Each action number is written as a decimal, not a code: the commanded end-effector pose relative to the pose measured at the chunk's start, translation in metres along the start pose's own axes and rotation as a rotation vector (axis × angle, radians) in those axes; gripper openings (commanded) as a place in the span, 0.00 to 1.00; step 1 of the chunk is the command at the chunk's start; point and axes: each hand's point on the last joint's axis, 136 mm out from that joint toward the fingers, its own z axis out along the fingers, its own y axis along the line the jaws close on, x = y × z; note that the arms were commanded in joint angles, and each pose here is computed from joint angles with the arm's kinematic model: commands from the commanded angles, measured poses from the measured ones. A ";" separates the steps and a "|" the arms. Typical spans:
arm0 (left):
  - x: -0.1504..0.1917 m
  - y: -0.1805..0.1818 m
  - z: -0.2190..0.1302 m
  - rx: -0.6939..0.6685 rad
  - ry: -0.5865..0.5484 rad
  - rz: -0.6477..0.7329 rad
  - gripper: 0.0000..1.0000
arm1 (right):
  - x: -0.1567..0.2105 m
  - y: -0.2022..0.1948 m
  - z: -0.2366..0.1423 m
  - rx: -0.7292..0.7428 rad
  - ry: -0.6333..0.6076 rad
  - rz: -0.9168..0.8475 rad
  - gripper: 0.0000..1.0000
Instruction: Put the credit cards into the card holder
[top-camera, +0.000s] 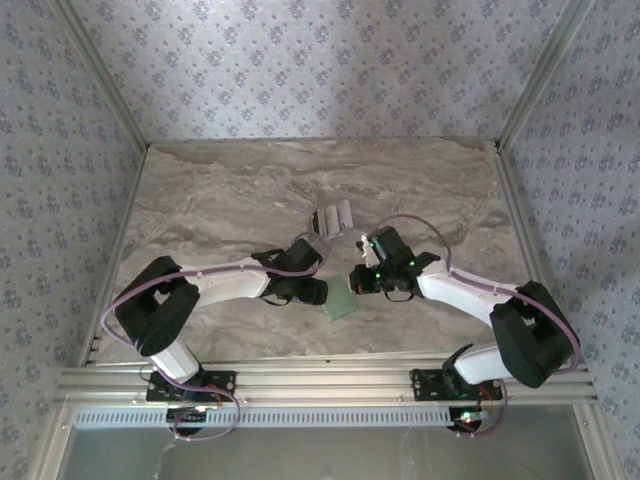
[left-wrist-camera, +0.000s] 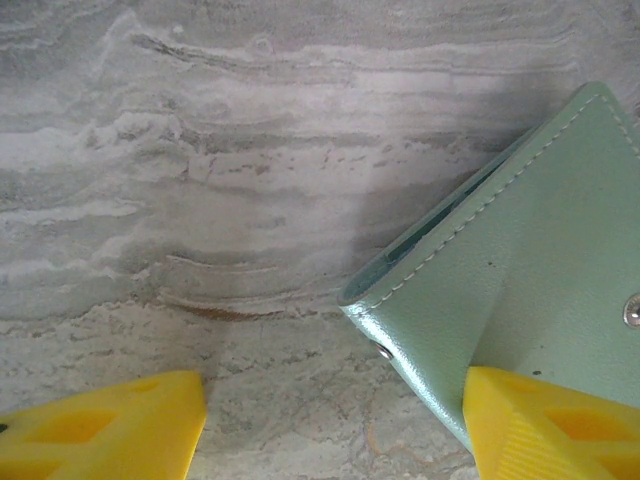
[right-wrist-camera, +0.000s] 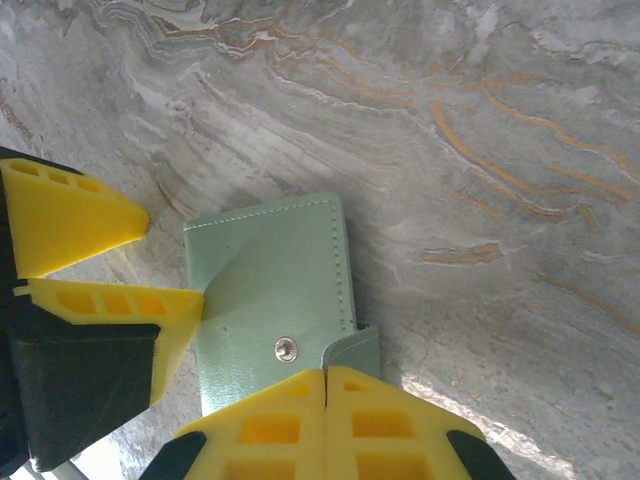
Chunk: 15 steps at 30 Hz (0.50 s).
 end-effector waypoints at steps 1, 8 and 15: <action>0.002 -0.003 0.015 0.002 0.011 0.008 0.69 | 0.004 0.012 -0.001 -0.035 0.011 -0.044 0.00; 0.003 -0.003 0.015 0.004 0.014 0.008 0.69 | 0.008 0.024 0.013 -0.043 0.049 -0.088 0.00; 0.003 -0.003 0.015 0.007 0.012 0.007 0.69 | 0.010 0.029 0.025 -0.027 0.075 -0.108 0.00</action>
